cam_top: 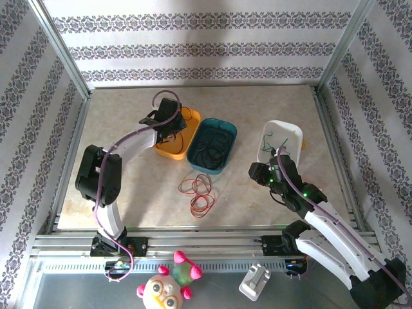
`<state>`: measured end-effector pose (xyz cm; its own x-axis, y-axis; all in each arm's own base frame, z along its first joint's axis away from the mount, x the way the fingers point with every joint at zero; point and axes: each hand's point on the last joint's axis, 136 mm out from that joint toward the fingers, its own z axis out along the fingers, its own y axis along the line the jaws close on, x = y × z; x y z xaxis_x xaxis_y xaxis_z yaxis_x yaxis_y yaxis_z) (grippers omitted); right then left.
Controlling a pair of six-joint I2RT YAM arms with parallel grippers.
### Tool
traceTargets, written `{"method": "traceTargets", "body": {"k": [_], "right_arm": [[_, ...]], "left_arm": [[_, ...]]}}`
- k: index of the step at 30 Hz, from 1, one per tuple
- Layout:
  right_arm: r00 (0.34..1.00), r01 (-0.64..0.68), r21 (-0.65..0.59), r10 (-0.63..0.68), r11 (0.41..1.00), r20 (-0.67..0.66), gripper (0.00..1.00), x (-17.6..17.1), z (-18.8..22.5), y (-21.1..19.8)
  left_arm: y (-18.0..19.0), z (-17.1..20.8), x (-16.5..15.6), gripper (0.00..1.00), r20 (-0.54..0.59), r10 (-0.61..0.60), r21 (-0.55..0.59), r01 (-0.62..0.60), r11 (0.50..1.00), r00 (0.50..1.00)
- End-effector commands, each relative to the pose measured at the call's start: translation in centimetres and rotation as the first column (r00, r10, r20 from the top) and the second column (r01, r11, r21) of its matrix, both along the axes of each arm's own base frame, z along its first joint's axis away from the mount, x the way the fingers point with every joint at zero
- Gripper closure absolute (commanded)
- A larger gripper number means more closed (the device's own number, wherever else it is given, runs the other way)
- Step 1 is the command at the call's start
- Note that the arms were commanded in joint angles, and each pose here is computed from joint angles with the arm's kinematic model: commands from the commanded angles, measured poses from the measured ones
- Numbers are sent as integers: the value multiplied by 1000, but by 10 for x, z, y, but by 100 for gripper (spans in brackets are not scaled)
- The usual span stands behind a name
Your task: Untangle the cables
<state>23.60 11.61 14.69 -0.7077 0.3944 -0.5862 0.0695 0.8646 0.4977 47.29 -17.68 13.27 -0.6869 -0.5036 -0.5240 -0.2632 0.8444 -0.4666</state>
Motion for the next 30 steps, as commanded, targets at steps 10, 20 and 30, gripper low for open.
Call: {"method": "traceTargets", "body": {"k": [10,20,30], "right_arm": [[996,-63,0,63,998,-59,54,-14,-17,20],[967,-228,-92,215,969,-136,53,-18,-42,68],[774,-616,-157,555,772,-303,55,-50,-82,171]], "left_arm": [[3,24,7,26,121,-14,104,1,995,993],[-9,45,-86,17,186,-202,273,147,951,961],[-41,-20,-199,16,37,-543,377,491,785,839]]}}
